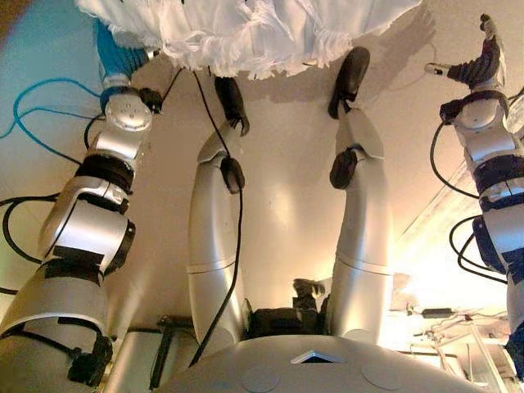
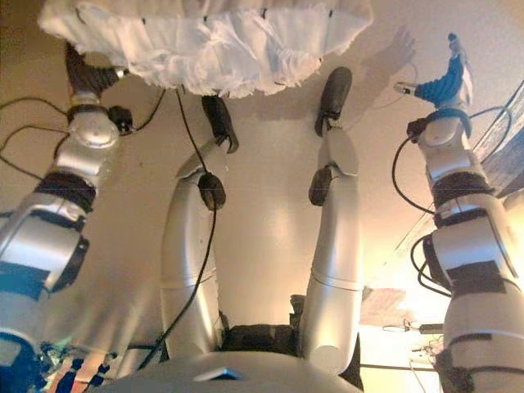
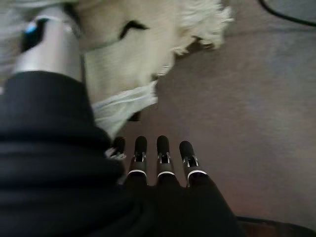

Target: Pick up the cushion and take it to the sofa

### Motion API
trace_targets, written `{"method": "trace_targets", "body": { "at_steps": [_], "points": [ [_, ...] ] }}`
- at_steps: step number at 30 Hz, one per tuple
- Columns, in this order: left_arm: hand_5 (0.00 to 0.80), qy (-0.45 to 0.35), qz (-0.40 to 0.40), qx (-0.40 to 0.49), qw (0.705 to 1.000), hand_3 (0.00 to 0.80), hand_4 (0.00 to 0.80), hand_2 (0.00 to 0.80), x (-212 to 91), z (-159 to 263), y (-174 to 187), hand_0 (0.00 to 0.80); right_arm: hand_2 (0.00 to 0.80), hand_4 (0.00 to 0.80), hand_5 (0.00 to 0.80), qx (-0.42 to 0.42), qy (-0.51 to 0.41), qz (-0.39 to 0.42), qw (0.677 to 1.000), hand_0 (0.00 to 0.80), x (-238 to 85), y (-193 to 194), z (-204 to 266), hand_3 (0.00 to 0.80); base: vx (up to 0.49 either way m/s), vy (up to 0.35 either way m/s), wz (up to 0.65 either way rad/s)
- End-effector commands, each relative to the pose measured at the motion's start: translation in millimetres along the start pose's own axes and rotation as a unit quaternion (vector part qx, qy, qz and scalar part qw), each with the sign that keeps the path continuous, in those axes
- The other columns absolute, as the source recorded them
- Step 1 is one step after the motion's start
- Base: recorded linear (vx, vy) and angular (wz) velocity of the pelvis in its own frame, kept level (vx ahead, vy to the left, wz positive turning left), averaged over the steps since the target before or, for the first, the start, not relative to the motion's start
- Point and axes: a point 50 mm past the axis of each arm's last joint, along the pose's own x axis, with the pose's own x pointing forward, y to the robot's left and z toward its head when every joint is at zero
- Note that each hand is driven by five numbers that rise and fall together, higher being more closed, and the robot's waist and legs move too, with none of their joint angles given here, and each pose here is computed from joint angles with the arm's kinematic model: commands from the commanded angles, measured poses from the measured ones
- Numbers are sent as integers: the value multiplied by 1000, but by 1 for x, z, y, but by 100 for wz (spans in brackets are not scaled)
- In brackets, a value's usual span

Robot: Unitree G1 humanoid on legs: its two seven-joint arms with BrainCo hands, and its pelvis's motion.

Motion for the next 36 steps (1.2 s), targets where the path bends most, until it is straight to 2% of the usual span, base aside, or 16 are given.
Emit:
{"method": "trace_targets", "body": {
  "at_steps": [1, 5, 10, 15, 20, 24, 29, 36],
  "points": [
    [0, 8, 33, -50, 998, 0, 0, 0, -3, -10, 18, 0, 0, 0, 0, -42, -33, -42, 998, 0, 0, -28, -7, 0, 8, -27, 6],
    [0, 27, 84, -62, 994, 0, 0, 0, 9, -8, 45, 0, 0, 0, 0, -29, -62, -30, 997, 0, -11, -26, -15, 0, 8, -102, 2],
    [0, 28, 115, -36, 992, 0, 0, 0, 29, 9, 76, 0, 0, 0, 0, -25, -77, -38, 996, 0, -4, -37, -1, 0, 4, -64, -7],
    [0, 13, 96, -20, 995, 0, 0, 0, 36, 17, 85, 0, 0, 0, 0, -39, -110, -28, 993, 0, 1, -45, 11, 0, 14, 6, -4],
    [0, -46, 24, -17, 999, 0, 0, 0, 40, 41, 67, 0, 0, 0, 0, -59, -250, 43, 965, 0, -4, -34, 64, 0, 1, 16, 1],
    [0, -110, -34, -28, 993, 0, 0, 0, 41, 70, 45, 0, 0, 0, 0, -47, -328, 60, 942, 0, -6, -30, 109, 0, -9, 40, 2],
    [0, -167, -114, -45, 978, 0, 0, 0, 35, 100, 9, 0, 0, 0, 0, -36, -362, 82, 928, 0, -7, -22, 144, 0, -12, 48, 5],
    [0, -185, -162, -67, 967, 0, 0, 0, 26, 118, -19, 0, 0, 0, 0, -28, -374, 141, 916, 0, -13, -7, 160, 0, 1, 9, 4]
  ]
}}
